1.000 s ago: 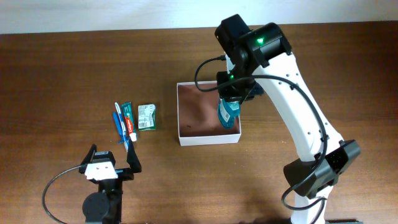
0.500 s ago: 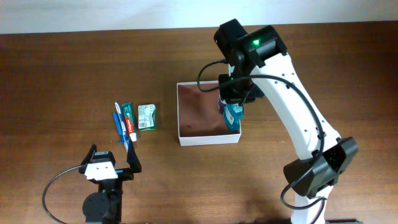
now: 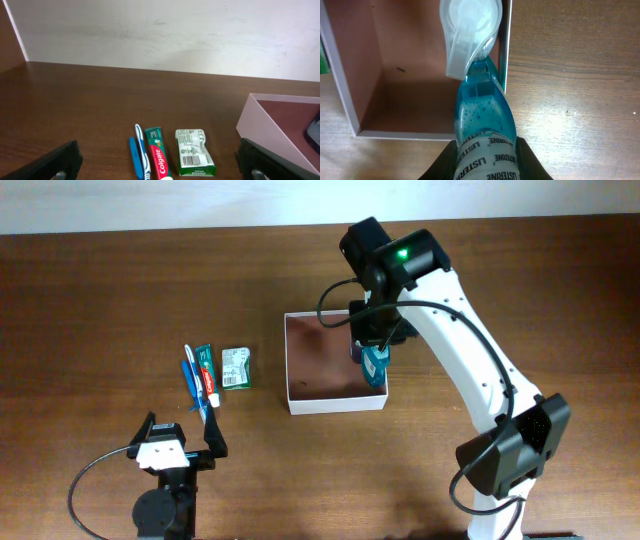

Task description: Pack container

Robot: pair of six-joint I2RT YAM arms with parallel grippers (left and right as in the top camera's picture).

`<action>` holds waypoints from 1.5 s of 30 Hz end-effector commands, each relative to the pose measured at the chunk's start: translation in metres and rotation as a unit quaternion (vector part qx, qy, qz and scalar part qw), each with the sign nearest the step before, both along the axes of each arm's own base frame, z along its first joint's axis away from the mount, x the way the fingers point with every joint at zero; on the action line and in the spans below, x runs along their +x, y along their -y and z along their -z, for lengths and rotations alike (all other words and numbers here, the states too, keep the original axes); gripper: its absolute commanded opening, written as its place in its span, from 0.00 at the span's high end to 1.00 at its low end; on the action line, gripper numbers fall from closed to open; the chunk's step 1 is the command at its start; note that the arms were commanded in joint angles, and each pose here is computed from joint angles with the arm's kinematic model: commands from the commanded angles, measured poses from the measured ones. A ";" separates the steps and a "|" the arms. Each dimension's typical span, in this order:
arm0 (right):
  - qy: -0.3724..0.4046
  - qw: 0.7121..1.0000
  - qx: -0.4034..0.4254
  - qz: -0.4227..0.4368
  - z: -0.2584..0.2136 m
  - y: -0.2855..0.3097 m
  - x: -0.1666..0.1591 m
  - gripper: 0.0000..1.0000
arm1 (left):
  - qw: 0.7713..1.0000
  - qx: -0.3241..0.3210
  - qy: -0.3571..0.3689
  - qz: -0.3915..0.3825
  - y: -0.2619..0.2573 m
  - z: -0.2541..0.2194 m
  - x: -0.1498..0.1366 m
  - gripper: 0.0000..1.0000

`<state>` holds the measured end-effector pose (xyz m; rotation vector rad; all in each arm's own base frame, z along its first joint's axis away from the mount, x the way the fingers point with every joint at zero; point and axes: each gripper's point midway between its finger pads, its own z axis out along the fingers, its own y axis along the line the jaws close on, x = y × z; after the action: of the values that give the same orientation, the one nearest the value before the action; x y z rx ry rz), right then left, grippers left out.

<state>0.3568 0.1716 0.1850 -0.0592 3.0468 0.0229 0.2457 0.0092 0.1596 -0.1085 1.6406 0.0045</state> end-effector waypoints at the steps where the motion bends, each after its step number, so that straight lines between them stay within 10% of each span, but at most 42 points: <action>1: 0.008 1.000 -0.017 0.006 0.002 0.007 0.001 0.77 | 1.000 0.008 0.001 0.003 0.001 0.001 0.000 0.01; 26: 0.005 1.000 -0.016 0.006 0.017 0.005 0.003 0.60 | 1.000 0.008 0.001 0.003 0.001 0.001 0.000 0.01; 45: 0.123 0.991 -0.045 -0.001 -0.079 0.038 0.027 0.60 | 1.000 0.008 0.001 0.003 0.001 0.001 0.000 0.01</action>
<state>0.3783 0.1524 0.2472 -0.0756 2.8746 0.0007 0.2457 0.0092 0.1596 -0.1085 1.6406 0.0045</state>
